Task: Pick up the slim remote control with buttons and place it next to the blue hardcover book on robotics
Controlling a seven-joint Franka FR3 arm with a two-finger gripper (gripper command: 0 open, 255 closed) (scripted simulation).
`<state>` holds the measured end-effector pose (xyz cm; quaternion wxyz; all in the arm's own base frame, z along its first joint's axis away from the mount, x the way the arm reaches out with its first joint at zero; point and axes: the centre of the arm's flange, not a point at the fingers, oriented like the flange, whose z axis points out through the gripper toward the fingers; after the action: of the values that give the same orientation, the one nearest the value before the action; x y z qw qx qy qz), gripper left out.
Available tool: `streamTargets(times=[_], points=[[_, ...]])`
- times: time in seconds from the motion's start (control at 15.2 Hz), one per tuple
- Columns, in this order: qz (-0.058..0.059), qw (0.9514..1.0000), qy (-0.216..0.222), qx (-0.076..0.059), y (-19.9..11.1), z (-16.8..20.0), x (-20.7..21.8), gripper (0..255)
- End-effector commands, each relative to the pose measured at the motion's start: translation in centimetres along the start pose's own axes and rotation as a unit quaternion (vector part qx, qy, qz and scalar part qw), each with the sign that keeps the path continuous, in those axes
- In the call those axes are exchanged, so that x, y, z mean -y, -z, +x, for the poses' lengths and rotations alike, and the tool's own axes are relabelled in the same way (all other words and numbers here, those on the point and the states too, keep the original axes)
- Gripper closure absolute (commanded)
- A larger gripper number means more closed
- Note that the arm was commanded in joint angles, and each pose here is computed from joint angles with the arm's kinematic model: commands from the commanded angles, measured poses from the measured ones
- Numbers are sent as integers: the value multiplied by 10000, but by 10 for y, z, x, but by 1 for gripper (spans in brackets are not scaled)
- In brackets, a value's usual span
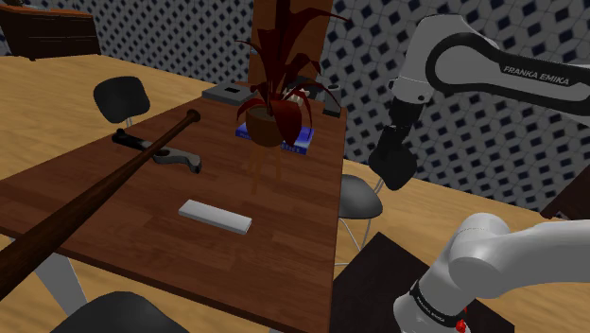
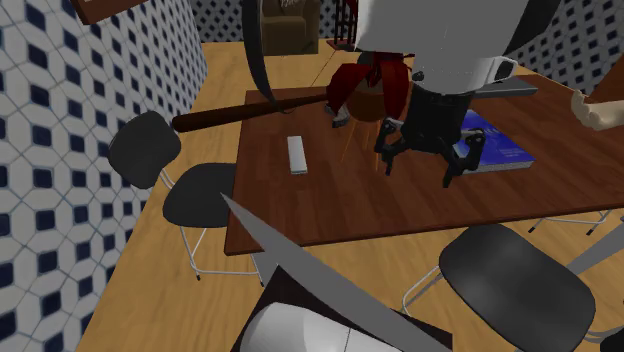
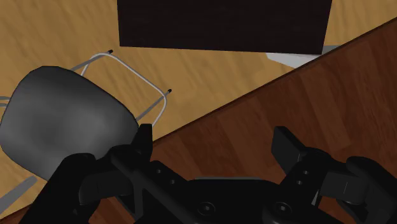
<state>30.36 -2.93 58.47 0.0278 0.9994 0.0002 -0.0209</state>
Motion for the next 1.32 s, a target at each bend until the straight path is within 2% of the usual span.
streamTargets(times=[0.0, 1.25], points=[[0, 10000, 0, 0, 0, 0, 0, 0], [159, 9963, 843, -110, -93, 154, 166, 0]])
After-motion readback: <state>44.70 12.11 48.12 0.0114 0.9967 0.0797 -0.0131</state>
